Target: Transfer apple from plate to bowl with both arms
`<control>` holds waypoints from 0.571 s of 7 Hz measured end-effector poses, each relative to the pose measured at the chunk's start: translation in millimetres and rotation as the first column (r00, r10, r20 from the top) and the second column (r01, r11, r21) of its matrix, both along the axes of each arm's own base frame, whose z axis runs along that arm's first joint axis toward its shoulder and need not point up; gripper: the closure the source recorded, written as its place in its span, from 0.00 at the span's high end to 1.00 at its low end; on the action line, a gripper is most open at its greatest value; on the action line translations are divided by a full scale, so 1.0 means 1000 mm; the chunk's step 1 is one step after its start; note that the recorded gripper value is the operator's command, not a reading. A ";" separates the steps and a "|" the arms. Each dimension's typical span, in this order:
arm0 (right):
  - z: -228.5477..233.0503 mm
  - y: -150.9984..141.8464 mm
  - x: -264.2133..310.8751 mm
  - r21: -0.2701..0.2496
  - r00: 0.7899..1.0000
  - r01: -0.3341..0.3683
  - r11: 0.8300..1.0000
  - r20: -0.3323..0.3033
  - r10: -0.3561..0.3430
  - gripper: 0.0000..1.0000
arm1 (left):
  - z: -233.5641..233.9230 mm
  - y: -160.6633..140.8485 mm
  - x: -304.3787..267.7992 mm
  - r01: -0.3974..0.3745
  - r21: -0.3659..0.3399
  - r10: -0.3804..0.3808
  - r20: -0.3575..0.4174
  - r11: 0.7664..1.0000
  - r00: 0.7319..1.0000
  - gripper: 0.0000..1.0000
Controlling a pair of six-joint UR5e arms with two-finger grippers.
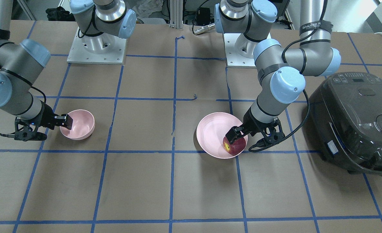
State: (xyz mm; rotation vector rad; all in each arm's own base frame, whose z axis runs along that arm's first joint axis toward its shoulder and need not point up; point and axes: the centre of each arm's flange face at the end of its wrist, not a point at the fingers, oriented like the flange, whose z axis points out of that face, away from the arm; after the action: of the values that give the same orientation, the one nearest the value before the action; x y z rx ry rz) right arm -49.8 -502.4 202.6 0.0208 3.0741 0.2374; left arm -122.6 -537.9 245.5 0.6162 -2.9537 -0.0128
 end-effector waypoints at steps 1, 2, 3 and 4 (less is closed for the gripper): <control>-0.002 0.000 0.000 0.001 1.000 0.001 1.000 0.003 -0.001 0.00 | -0.012 -0.003 -0.005 0.001 0.006 -0.001 -0.010 1.000 1.000 0.95; 0.000 -0.001 0.000 -0.004 1.000 0.004 1.000 0.004 -0.004 0.00 | -0.025 -0.004 -0.008 0.005 0.020 -0.004 -0.015 1.000 1.000 0.95; 0.005 -0.004 0.002 -0.016 1.000 0.014 1.000 0.021 -0.014 0.00 | -0.038 -0.004 -0.010 0.010 0.035 -0.010 -0.015 0.999 1.000 0.83; 0.010 -0.007 0.012 -0.027 0.998 0.032 0.999 0.059 -0.030 0.00 | -0.050 -0.002 -0.010 0.017 0.047 -0.017 -0.012 0.999 1.000 0.08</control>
State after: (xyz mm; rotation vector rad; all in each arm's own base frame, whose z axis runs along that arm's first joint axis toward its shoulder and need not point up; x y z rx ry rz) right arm -37.6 -509.6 213.1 0.0589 3.0153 0.1903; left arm -133.0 -539.7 195.7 0.5952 -2.9554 -0.0872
